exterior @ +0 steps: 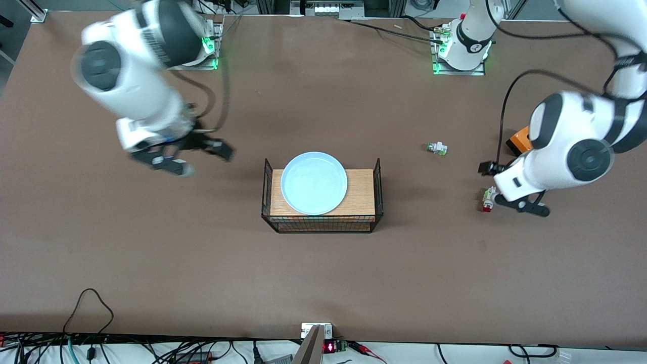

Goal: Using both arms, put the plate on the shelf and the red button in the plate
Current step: 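Release the plate on the board and open the right gripper, then withdraw the right gripper while the left gripper grasps the red button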

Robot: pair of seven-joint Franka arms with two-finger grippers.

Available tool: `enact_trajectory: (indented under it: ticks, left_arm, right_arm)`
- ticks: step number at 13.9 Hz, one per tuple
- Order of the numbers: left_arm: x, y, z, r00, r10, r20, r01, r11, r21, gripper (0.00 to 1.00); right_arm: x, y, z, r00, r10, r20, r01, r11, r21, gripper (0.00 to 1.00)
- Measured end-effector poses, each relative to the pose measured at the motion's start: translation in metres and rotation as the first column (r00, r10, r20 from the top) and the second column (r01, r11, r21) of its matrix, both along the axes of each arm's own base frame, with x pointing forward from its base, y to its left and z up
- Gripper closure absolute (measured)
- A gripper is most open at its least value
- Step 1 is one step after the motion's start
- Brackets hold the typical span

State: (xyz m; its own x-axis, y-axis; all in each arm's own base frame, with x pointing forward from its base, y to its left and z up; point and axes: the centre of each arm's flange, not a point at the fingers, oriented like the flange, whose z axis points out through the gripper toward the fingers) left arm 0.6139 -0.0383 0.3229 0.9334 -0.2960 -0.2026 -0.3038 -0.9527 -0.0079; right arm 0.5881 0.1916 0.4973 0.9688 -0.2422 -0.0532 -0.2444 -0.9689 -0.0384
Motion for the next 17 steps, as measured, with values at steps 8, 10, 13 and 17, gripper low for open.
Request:
enact_trajectory:
  ticks: [8,10,13,17]
  left_arm:
    - [-0.035,0.043,-0.116,0.991,-0.051,0.124,0.059,0.997,-0.059,0.0]
    - [-0.034,0.049,-0.127,0.989,-0.055,0.136,0.064,0.996,-0.065,0.0]
    - [-0.034,0.058,-0.144,0.985,-0.072,0.157,0.084,0.994,-0.074,0.04]
    - [-0.034,0.062,-0.147,0.985,-0.083,0.152,0.095,0.993,-0.076,0.49]
  right_arm:
    - [0.023,-0.173,0.023,0.969,0.246,0.022,-0.242,0.965,-0.097,0.0]
    - [0.015,-0.2,0.043,0.974,0.224,0.01,-0.222,0.97,-0.1,0.0]
    - [0.006,-0.238,0.067,0.975,0.221,-0.004,-0.22,0.97,-0.103,0.0]
    - [0.0,-0.224,0.083,0.98,0.197,0.036,-0.195,0.98,-0.046,0.0]
